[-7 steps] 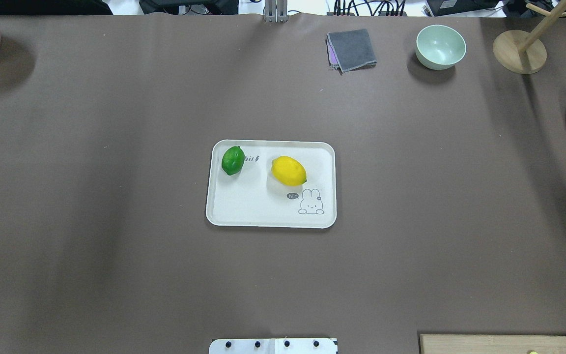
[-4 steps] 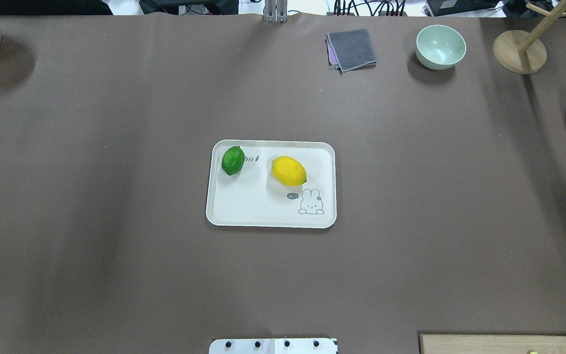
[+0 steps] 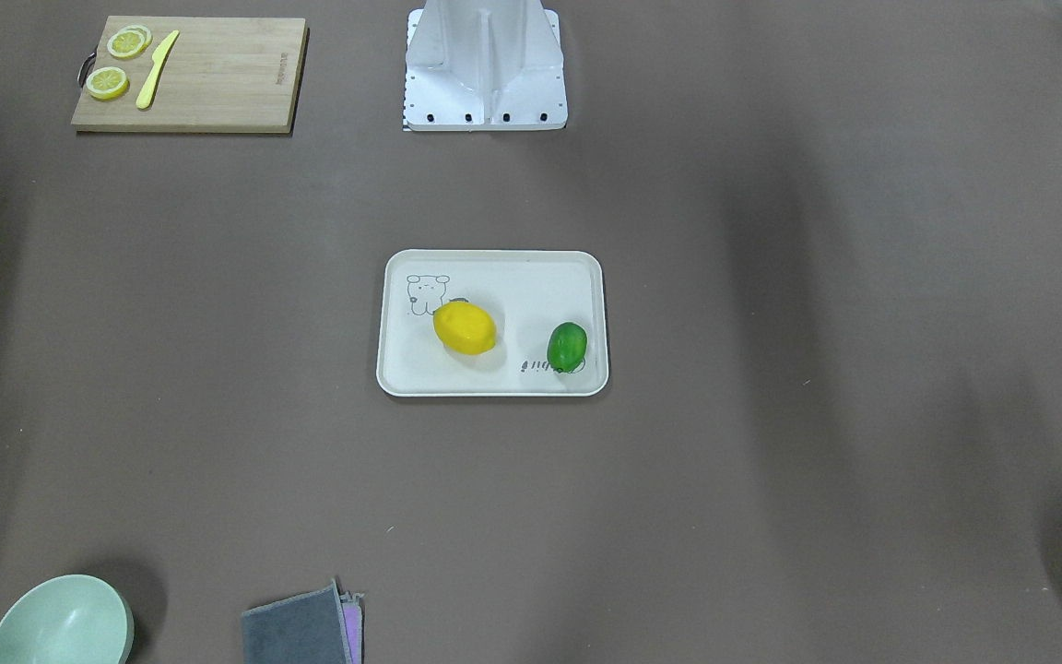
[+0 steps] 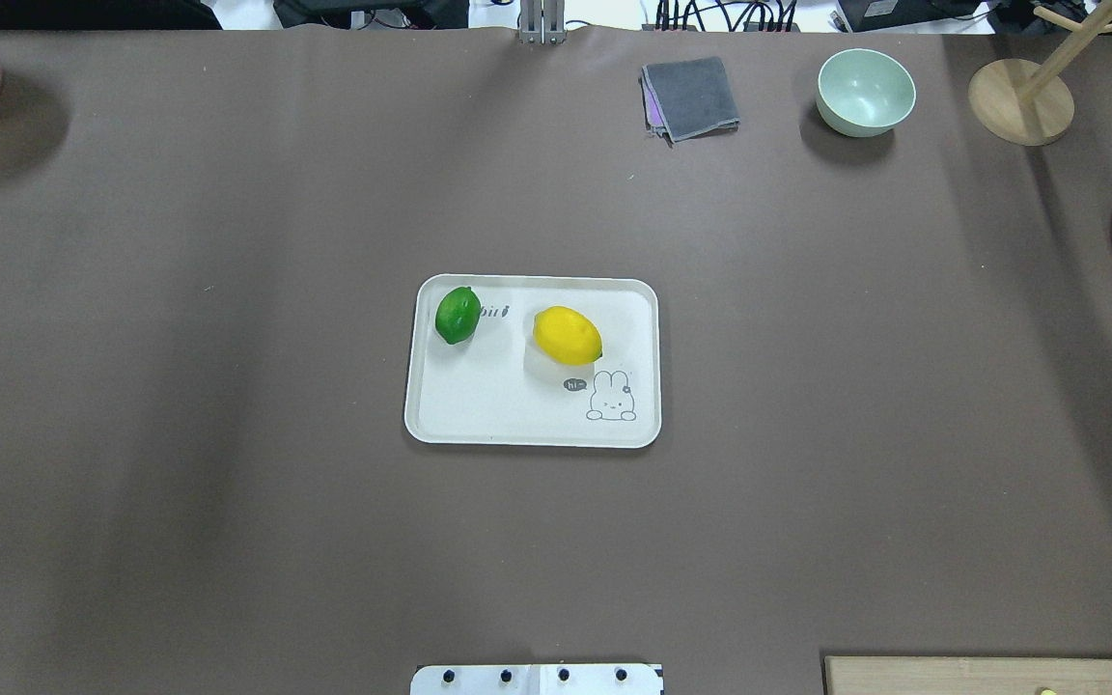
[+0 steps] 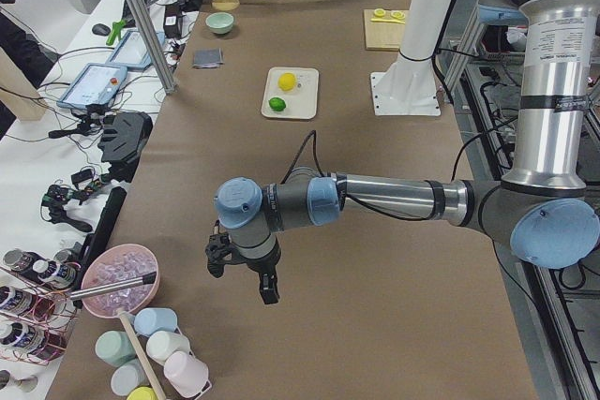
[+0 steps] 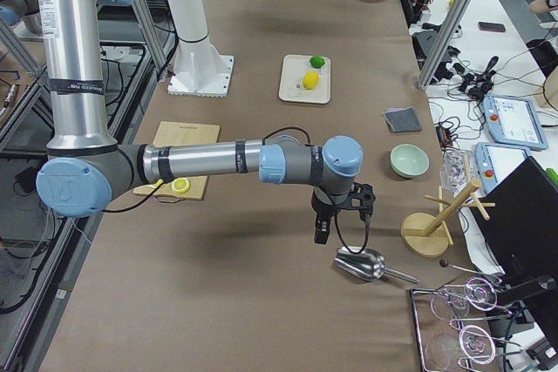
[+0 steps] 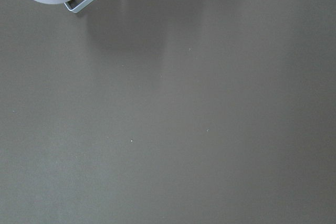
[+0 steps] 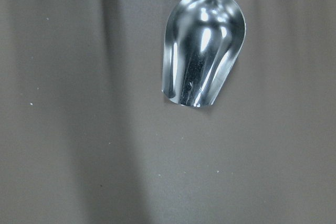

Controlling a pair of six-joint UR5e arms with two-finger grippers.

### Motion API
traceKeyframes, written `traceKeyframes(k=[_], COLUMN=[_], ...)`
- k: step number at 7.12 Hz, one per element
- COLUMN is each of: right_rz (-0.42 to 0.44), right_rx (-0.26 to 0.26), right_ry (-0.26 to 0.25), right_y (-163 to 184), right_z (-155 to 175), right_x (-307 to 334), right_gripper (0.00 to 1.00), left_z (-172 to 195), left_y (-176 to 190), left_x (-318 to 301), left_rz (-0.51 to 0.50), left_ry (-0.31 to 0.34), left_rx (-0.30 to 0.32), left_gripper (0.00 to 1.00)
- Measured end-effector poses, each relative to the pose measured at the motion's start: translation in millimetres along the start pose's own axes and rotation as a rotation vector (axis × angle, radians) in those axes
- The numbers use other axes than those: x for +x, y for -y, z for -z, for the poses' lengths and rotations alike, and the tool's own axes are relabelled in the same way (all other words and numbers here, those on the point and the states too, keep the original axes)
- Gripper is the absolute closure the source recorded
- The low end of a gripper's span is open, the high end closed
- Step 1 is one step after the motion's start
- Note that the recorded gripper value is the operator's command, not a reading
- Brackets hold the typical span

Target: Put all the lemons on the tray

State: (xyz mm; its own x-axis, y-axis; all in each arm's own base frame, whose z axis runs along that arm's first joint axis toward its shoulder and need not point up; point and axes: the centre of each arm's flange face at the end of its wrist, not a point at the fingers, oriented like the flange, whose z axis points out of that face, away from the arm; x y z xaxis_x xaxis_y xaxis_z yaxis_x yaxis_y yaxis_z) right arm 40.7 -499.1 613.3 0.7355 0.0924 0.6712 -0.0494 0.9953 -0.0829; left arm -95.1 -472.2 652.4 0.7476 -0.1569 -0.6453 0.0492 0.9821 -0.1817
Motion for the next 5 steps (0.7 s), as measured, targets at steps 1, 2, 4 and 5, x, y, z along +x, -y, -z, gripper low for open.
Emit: traceKeyframes(k=[1,2,4,5], right_rz=[-0.002,-0.003,-0.001,-0.002], right_rx=[0.001,0.001,0.005,0.006], right_ry=[0.001,0.001,0.002,0.002], right_y=[-10.0,-14.2,-16.1,-16.5], right_z=[0.5,1.1,2.9,3.2], right_x=[2.3,3.2,2.3,2.3], right_gripper=[0.01,0.01,0.01,0.01], left_z=[-0.1,0.2,0.9,0.8], left_y=[1.0,1.3,1.5,1.5], left_x=[0.2,0.8,1.5,1.5], left_rz=[0.000,-0.001,-0.003,-0.002], left_ry=[0.000,0.000,-0.001,-0.001], left_rx=[-0.001,-0.001,0.001,0.000], left_gripper=[0.02,0.02,0.02,0.02])
